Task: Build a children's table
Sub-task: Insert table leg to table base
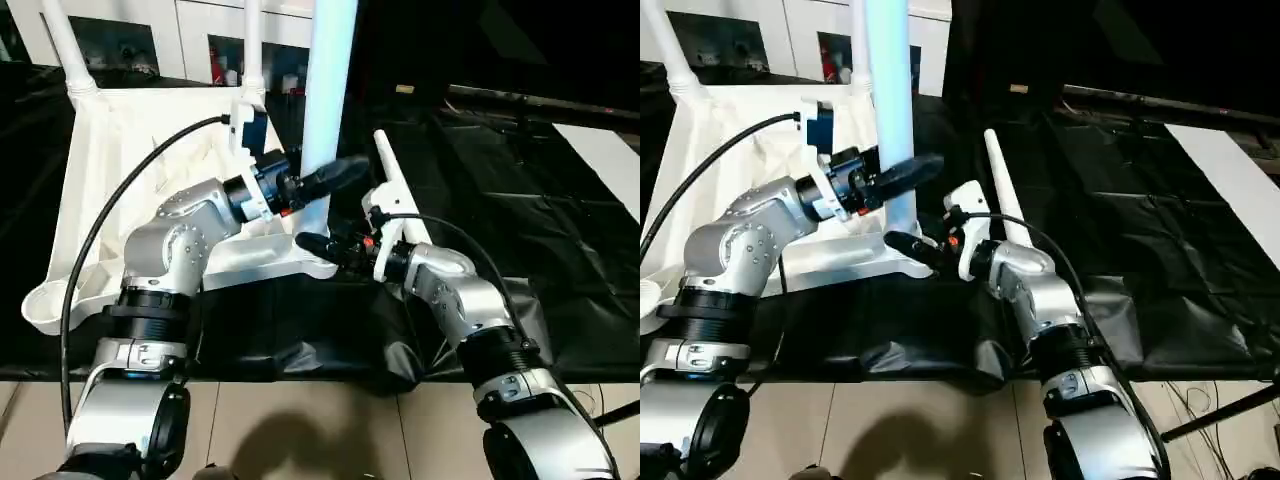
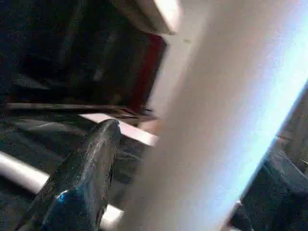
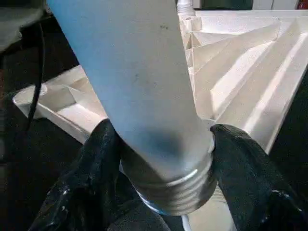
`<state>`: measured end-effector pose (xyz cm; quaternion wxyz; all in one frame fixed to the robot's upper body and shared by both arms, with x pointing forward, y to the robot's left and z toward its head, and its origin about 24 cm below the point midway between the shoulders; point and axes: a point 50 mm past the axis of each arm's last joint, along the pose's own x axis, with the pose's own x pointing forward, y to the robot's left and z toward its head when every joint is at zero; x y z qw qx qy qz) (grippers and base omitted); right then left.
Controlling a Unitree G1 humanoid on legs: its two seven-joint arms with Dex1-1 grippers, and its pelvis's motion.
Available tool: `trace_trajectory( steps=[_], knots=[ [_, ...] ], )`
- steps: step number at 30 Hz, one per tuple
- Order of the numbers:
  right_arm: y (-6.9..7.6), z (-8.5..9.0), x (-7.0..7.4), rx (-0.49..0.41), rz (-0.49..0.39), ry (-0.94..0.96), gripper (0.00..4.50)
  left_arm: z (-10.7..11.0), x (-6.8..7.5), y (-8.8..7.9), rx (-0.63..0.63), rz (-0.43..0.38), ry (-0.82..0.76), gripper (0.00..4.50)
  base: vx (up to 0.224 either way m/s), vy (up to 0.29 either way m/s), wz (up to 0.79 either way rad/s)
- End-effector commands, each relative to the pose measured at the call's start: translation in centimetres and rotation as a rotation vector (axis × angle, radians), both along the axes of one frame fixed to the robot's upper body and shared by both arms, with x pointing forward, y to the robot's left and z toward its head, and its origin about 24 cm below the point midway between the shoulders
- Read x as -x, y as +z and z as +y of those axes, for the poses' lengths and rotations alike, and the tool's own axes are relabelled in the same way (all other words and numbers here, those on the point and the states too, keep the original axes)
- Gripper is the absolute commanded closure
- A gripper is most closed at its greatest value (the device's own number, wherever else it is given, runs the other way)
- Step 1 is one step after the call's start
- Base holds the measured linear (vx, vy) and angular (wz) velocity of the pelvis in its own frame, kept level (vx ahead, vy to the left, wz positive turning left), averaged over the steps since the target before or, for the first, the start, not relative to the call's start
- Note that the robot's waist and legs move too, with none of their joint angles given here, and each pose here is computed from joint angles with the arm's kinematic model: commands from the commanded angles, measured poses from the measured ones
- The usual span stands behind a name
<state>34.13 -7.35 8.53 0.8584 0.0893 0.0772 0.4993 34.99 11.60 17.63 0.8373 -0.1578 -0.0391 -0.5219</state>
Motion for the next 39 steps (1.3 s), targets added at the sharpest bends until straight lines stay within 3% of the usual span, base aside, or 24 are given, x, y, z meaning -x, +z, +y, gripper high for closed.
trace_trajectory(
  steps=[1, 14, 18, 20, 22, 25, 28, 31, 35, 39],
  knots=[
    [0.6, -0.9, -0.1, -0.027, -0.005, -0.015, 1.98, 0.0, -0.2, 1.3, 0.003, -0.021, 0.015, 1.13, 0.000, 0.000, 0.00],
    [1.4, -0.6, 0.3, -0.045, -0.009, 0.031, 1.98, 0.4, -0.7, 2.1, -0.013, -0.008, 0.053, 2.29, 0.000, 0.000, 0.00],
    [1.8, -0.6, 0.1, -0.055, -0.067, 0.001, 1.98, 0.6, -0.9, 2.4, -0.010, 0.000, 0.081, 2.46, 0.000, 0.000, 0.00],
    [2.4, -0.7, 0.2, -0.139, -0.046, 0.007, 1.43, 0.5, -0.8, 2.8, -0.014, -0.021, 0.097, 2.49, 0.000, 0.000, 0.00],
    [2.6, -0.7, 0.2, -0.149, -0.043, 0.008, 1.20, 0.5, -0.8, 3.0, -0.014, -0.024, 0.100, 2.54, 0.000, 0.000, 0.00],
    [2.6, -0.4, 0.3, -0.089, -0.076, 0.016, 0.94, 0.2, -0.7, 3.2, -0.039, -0.043, 0.116, 2.62, 0.000, 0.000, 0.00],
    [2.9, -0.2, -0.1, -0.039, -0.121, -0.041, 0.76, -0.5, -0.4, 2.9, -0.153, -0.107, 0.114, 2.62, 0.000, 0.000, 0.00],
    [3.5, 0.2, -0.3, -0.040, -0.120, -0.035, 0.70, -0.9, -0.3, 2.7, -0.171, -0.112, 0.109, 2.62, 0.000, 0.000, 0.00],
    [3.6, 0.6, -0.8, 0.049, -0.113, -0.060, 0.70, -1.2, -0.5, 2.7, -0.183, -0.099, 0.135, 2.62, 0.000, 0.000, 0.00],
    [3.8, 0.8, -0.8, 0.059, -0.122, -0.065, 0.70, -1.2, -0.5, 2.7, -0.189, -0.102, 0.145, 2.62, 0.000, 0.000, 0.00]
  ],
)
